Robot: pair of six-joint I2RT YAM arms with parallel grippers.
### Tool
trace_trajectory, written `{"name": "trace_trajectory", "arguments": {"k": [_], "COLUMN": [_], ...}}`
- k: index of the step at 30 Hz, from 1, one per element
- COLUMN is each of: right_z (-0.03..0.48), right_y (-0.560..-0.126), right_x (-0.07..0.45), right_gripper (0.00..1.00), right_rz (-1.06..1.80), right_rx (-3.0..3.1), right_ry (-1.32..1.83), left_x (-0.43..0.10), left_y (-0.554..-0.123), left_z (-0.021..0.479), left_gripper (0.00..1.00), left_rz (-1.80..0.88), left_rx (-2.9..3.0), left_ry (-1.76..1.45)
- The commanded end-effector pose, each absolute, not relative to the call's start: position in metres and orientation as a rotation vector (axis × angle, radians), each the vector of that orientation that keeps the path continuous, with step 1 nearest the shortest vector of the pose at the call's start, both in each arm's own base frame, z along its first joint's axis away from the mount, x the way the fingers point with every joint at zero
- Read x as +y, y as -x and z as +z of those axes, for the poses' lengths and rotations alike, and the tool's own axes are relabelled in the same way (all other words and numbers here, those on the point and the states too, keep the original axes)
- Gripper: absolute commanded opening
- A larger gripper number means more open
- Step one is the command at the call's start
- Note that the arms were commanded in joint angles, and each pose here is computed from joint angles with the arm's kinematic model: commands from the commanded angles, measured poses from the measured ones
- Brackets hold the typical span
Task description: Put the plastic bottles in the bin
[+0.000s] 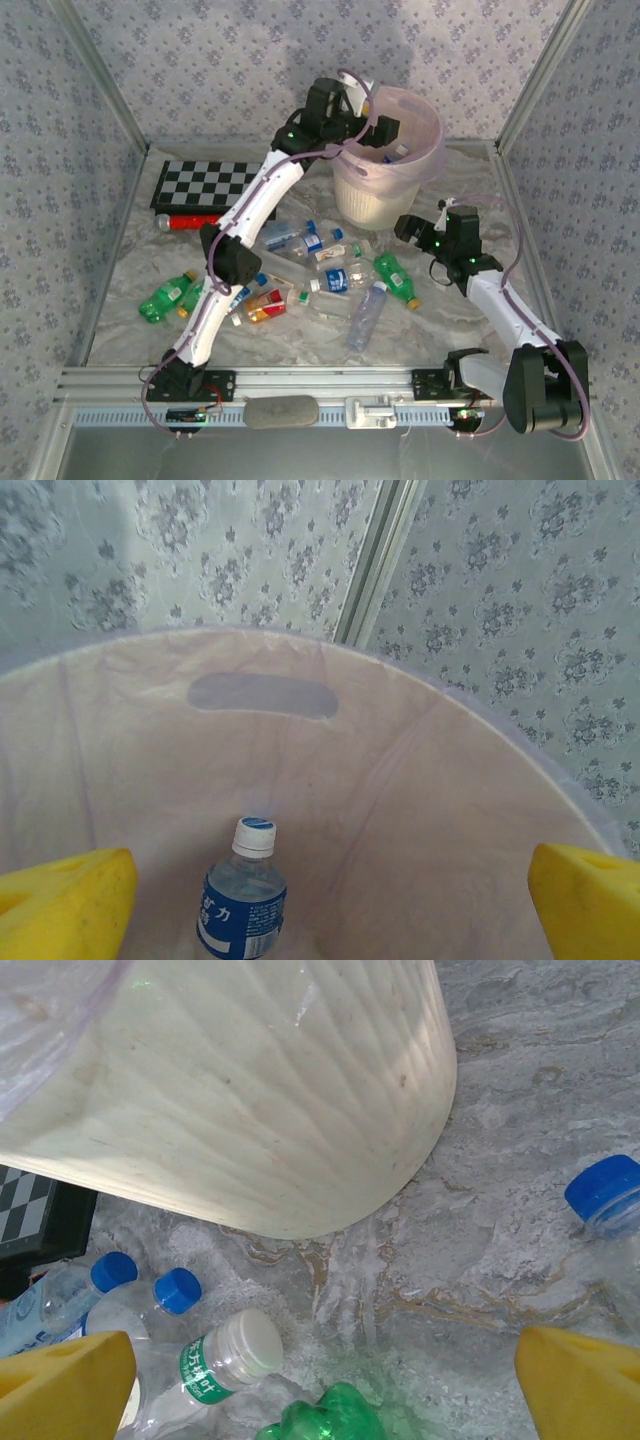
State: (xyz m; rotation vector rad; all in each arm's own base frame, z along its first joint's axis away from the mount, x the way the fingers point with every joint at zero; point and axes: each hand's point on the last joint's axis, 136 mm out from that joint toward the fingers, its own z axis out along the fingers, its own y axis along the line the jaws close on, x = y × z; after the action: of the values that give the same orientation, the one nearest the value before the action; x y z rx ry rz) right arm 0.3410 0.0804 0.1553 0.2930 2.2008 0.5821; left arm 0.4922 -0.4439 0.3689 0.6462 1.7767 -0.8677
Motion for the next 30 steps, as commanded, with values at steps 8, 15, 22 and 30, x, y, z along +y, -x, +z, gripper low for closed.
{"name": "trace_trajectory", "arguments": {"k": [8,15,22,30], "right_z": [0.178,0.174,0.169,0.167], "right_y": [-0.353,-0.357,-0.354,-0.358], "right_x": [0.092,0.098,0.099,0.109], "right_gripper": [0.99,0.99,0.99,0.99], "right_rz": [0.574,0.582,0.558,0.560], "right_rx": [2.148,2.167,2.187,2.196], "right_ry": [-0.219,-0.205,-0.192,-0.172], "left_x": [-0.351,-0.290,-0.210,-0.057], "left_y": [-0.456,-0.444,-0.417,-0.368], "left_z": [0.428,0.386,0.352,0.256], "left_gripper": [1.00,1.00,1.00,1.00], "left_rz": [-0.604,-0.415,-0.372,-0.105], "left_rx": [1.877,1.995,2.028,2.258], "left_ry": [-0.570,-0.508,-0.339,0.325]}}
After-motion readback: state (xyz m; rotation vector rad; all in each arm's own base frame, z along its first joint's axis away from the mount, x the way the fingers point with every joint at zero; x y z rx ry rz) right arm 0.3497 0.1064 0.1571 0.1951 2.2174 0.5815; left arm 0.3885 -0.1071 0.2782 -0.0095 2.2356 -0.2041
